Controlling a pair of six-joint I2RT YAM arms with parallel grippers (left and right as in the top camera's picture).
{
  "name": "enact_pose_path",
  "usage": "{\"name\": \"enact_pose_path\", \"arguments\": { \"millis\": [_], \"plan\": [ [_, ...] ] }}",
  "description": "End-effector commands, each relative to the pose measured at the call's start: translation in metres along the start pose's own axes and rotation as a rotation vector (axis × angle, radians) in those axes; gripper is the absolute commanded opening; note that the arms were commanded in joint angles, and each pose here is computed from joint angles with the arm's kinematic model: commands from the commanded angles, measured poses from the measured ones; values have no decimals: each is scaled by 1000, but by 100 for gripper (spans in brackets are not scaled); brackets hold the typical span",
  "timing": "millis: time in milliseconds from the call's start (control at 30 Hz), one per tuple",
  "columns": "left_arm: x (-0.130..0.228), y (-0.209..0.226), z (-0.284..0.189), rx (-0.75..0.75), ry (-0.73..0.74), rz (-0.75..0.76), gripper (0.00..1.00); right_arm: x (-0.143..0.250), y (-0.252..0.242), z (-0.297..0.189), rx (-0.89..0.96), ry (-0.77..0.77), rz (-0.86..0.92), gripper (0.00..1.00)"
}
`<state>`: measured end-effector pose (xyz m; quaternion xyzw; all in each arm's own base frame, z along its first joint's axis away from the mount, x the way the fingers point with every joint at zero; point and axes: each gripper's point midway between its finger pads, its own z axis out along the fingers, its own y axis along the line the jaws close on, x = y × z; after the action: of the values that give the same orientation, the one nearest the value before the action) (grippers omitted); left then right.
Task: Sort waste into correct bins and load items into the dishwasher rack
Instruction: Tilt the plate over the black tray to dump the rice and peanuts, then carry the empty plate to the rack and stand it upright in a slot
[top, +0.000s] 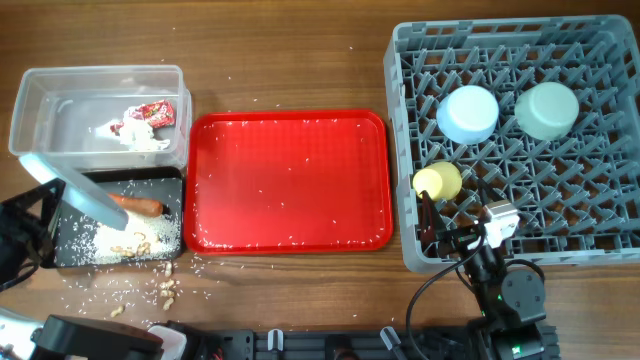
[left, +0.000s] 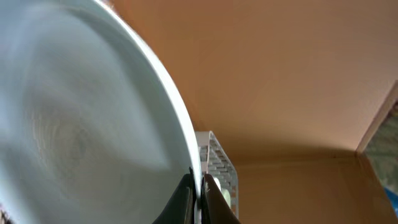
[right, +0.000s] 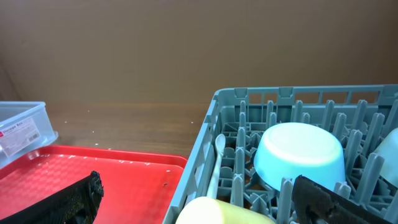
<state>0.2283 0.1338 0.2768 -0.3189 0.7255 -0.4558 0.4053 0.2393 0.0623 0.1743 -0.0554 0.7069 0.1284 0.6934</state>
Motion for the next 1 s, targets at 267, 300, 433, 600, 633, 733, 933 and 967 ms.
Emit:
{"name": "enact_pose_path", "arguments": {
  "millis": [267, 300, 433, 600, 633, 733, 933, 967],
  "plan": [
    [60, -50, 58, 140, 289, 212, 4, -2, 1, 0, -7, -11, 10, 100],
    [72, -56, 66, 157, 341, 234, 4, -2, 1, 0, -8, -11, 9, 100],
    [133, -91, 116, 293, 614, 347, 4, -2, 1, 0, -8, -11, 9, 100],
    [180, -150, 197, 410, 737, 476, 4, -2, 1, 0, -8, -11, 9, 100],
    [186, -161, 215, 401, 718, 478, 4, -2, 1, 0, -8, -11, 9, 100],
    [219, -215, 261, 516, 640, 501, 4, -2, 1, 0, -7, -11, 10, 100],
    [278, -246, 334, 558, 546, 176, 4, -2, 1, 0, -7, -11, 9, 99],
    [288, -238, 346, 525, 558, 98, 4, -2, 1, 0, -7, -11, 9, 100]
  ]
}}
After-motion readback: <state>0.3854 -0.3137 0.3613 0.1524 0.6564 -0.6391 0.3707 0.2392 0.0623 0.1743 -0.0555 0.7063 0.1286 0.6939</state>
